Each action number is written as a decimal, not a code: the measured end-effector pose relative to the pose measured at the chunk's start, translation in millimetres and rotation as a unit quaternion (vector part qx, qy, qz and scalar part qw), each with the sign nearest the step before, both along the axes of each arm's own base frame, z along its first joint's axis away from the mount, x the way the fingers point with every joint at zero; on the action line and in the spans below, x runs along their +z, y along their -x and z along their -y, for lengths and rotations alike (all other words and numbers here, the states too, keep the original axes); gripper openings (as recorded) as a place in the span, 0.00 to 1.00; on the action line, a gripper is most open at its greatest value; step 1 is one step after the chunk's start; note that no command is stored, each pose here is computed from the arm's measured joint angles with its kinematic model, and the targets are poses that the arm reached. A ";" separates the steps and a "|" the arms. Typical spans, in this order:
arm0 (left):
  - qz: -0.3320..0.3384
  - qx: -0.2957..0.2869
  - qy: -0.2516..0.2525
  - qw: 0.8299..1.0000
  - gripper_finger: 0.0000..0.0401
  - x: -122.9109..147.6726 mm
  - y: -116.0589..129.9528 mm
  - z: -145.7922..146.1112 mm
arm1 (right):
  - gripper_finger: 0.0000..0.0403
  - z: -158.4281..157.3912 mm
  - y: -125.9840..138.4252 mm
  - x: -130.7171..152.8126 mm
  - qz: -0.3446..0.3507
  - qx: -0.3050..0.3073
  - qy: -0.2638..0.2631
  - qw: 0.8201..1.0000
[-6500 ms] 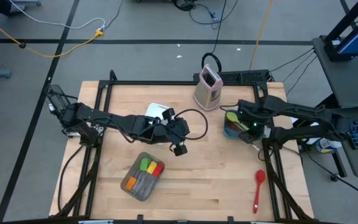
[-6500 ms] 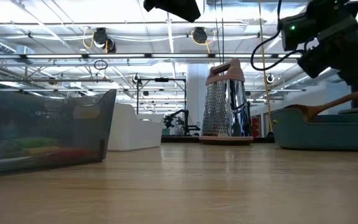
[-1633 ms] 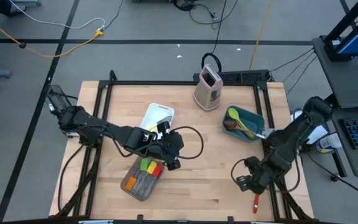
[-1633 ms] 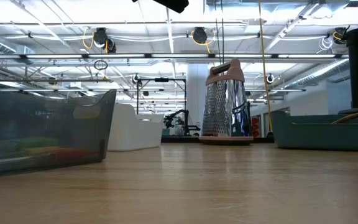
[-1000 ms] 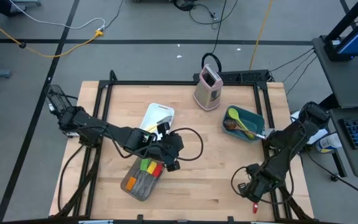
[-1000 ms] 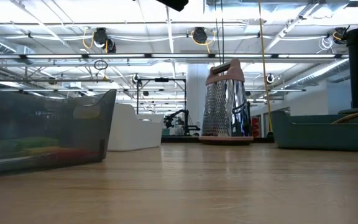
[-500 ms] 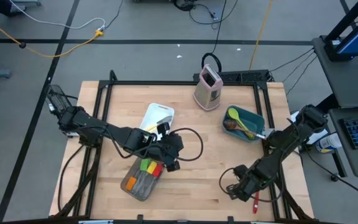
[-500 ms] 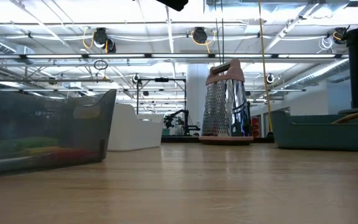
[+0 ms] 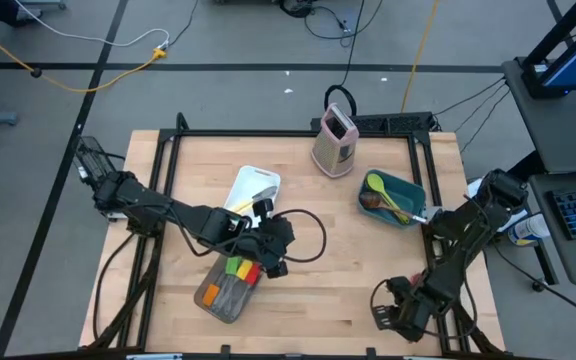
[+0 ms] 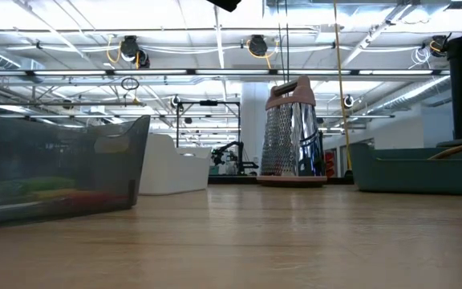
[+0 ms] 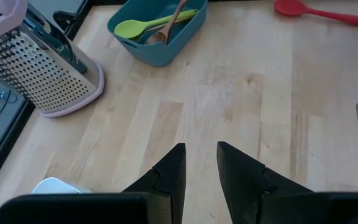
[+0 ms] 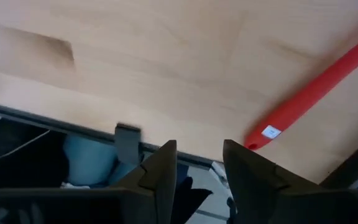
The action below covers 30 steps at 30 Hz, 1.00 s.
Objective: Pick & Place Kitchen Items
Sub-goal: Put the red spoon into the blue bin
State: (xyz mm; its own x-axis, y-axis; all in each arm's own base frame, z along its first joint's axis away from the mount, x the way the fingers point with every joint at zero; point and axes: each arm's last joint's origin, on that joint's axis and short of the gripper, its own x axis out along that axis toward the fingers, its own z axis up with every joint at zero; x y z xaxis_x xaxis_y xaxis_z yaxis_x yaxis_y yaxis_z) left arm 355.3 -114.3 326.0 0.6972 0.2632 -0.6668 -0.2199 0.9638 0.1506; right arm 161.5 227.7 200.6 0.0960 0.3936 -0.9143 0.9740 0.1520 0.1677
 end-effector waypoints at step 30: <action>0.006 0.004 0.011 1.000 0.24 0.3 1.1 4.3 | 0.32 8.2 29.9 -35.6 -0.082 0.035 -0.027 0.996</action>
State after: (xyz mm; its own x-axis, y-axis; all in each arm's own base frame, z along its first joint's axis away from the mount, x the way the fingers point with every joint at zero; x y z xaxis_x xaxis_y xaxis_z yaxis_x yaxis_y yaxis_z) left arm 354.2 -118.6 326.3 0.7031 0.2539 -0.6642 -0.2293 0.9651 0.1262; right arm 131.6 219.5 165.0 -0.0818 0.4433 -0.8926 0.9764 0.2153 0.0175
